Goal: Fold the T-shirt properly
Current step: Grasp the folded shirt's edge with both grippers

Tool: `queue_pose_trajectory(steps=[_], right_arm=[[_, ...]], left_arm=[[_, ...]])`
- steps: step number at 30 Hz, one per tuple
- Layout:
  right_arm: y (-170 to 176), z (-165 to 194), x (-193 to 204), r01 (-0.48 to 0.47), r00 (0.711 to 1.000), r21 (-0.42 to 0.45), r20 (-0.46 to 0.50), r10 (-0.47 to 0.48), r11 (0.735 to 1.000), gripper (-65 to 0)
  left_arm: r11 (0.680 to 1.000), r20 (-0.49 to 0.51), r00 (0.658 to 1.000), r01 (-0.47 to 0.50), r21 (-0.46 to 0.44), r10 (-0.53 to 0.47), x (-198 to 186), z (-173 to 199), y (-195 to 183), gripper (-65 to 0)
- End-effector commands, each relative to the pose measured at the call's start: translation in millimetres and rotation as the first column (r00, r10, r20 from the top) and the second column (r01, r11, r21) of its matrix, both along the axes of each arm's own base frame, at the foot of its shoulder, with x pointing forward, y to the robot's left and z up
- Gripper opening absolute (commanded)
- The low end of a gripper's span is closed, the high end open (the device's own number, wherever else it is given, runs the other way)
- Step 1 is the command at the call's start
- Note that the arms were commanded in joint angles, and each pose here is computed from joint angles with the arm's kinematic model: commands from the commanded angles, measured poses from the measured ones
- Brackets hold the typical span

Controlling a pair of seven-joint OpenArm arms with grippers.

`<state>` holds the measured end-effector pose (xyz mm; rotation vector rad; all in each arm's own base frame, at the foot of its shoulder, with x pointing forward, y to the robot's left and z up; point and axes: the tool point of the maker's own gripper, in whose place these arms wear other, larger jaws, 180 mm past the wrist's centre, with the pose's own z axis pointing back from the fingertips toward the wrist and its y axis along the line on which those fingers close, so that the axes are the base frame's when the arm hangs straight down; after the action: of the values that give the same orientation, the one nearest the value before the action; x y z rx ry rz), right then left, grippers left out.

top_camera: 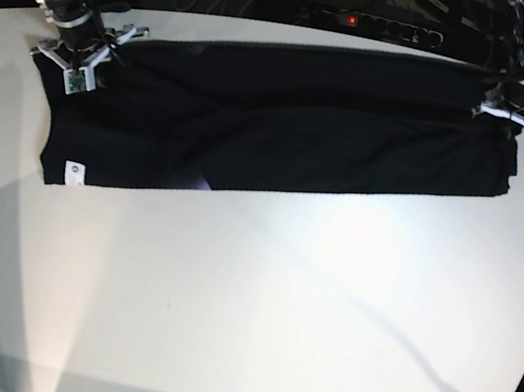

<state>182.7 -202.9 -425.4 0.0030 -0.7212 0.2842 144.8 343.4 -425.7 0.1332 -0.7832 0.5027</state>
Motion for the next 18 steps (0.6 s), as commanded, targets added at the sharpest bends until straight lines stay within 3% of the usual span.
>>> queue_pose_trajectory(steps=[1,2,6,12,16,18], right_arm=[[-2.5,-8.2,-10.4,-0.011,0.998,-0.028,-0.061,0.009,1.0,-65.0],[-2.5,-8.2,-10.4,-0.011,0.998,-0.028,-0.061,0.009,1.0,-65.0],[-2.5,-7.9,-9.7,-0.011,0.998,-0.028,-0.06,0.009,1.0,-65.0],[-2.0,-6.2,-5.1,-0.01,0.999,-0.027,-0.049,0.009,1.0,-65.0],[-1.7,-4.8,-1.4,-0.009,0.999,-0.026,-0.041,0.008,1.0,-65.0],[-1.2,-4.9,-1.5,-0.008,0.999,-0.024,-0.041,0.007,1.0,-65.0]], left_arm=[[1.0,-0.087,0.996,0.009,-0.025,-0.011,-12.9,-12.7,-6.1,-62.0],[1.0,-0.077,0.997,0.01,-0.024,-0.012,-8.3,-10.7,-6.3,-65.0],[1.0,-0.036,0.999,0.019,-0.008,-0.02,6.7,0.2,-3.9,-65.0],[0.992,0.162,0.981,0.097,0.087,-0.11,62.1,72.6,-20.6,-65.0],[0.979,0.287,0.936,0.181,0.097,-0.202,88.6,113.3,-68.7,-65.0],[0.968,0.315,0.916,0.242,0.061,-0.249,94.1,116.7,-101.9,-65.0]])
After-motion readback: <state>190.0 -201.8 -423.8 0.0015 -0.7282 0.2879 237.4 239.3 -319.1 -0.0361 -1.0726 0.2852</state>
